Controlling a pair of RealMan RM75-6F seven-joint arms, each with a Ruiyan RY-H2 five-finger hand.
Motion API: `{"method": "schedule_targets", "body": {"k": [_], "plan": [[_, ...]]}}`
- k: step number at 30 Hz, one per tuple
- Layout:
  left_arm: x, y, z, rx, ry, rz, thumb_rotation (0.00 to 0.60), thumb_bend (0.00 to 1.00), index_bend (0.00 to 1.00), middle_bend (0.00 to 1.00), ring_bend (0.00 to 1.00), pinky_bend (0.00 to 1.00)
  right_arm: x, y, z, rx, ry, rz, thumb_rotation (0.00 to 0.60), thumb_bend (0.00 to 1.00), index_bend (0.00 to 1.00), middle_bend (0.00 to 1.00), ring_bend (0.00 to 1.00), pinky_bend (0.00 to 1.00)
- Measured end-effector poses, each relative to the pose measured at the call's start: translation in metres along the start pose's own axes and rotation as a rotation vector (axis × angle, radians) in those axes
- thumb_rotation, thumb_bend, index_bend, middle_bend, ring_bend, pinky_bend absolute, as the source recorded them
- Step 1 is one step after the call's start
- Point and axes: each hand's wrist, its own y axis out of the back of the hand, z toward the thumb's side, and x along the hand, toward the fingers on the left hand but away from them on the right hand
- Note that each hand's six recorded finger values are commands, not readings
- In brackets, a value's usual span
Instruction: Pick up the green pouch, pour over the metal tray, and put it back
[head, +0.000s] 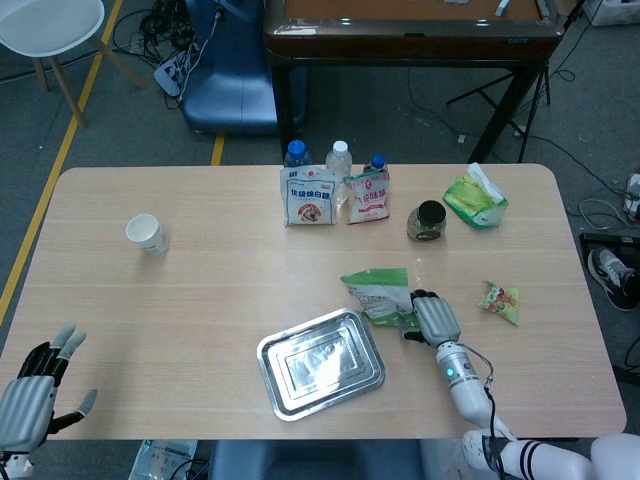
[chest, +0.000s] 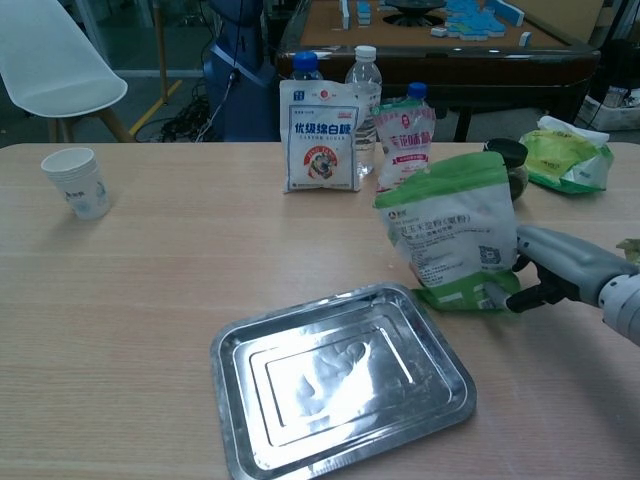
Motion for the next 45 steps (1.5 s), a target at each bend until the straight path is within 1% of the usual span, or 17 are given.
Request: {"method": "schedule_targets", "body": {"k": [5,11,16,19,22,27,29,34,37,40,43,45], "plan": [[0.001,-0.002,0.001,0.002,-0.004,-0.009,0.600,0.28,0.10,0.03,0.12,0.06,-0.003,0.004,-0.001,0.030,0.015,-0.021,0.600,0.65,0.50,0.46,0.33,0.33],[0.001,-0.004,0.002,0.006,-0.003,-0.018,0.600,0.28,0.11,0.02,0.12,0.06,-0.004,0.003,-0.003,0.069,0.035,-0.038,0.600,0.66,0.57,0.52,0.40,0.39],[0.001,-0.005,0.002,0.011,-0.003,-0.021,0.600,0.28,0.11,0.02,0.12,0.06,-0.004,0.003,-0.006,0.056,0.050,-0.071,0.600,0.66,0.62,0.56,0.44,0.43],[0.002,-0.004,0.003,0.018,-0.004,-0.022,0.600,0.28,0.11,0.02,0.12,0.06,-0.004,0.005,-0.007,0.049,0.071,-0.105,0.600,0.66,0.63,0.57,0.45,0.44],[0.003,-0.004,0.004,0.022,-0.006,-0.022,0.600,0.28,0.11,0.02,0.12,0.06,-0.004,0.009,-0.008,0.055,0.106,-0.146,0.600,0.66,0.64,0.58,0.46,0.44],[0.005,-0.003,0.006,0.030,-0.010,-0.022,0.600,0.28,0.11,0.02,0.12,0.06,-0.003,0.016,0.003,0.059,0.207,-0.200,0.600,0.66,0.64,0.58,0.46,0.44],[0.005,-0.002,0.007,0.033,-0.012,-0.021,0.600,0.28,0.11,0.02,0.12,0.06,-0.002,0.019,0.010,0.072,0.253,-0.203,0.600,0.66,0.64,0.58,0.46,0.44],[0.005,0.001,0.008,0.041,-0.016,-0.017,0.600,0.28,0.11,0.02,0.12,0.06,0.001,0.032,0.022,0.112,0.329,-0.179,0.600,0.67,0.66,0.60,0.47,0.45],[0.005,0.001,0.009,0.042,-0.018,-0.018,0.600,0.28,0.11,0.02,0.12,0.06,0.003,0.045,0.032,0.166,0.381,-0.161,0.600,0.68,0.67,0.61,0.49,0.46],[0.004,0.001,0.010,0.042,-0.021,-0.020,0.600,0.28,0.11,0.02,0.12,0.06,0.004,0.059,0.042,0.250,0.425,-0.139,0.600,0.69,0.68,0.62,0.50,0.47],[0.004,0.002,0.011,0.041,-0.025,-0.017,0.600,0.28,0.11,0.02,0.12,0.06,0.003,0.072,0.054,0.369,0.467,-0.104,0.600,0.69,0.69,0.62,0.51,0.47],[0.003,0.003,0.012,0.042,-0.025,-0.015,0.600,0.28,0.11,0.02,0.12,0.06,0.002,0.079,0.063,0.466,0.496,-0.062,0.600,0.69,0.69,0.63,0.51,0.48]]}}
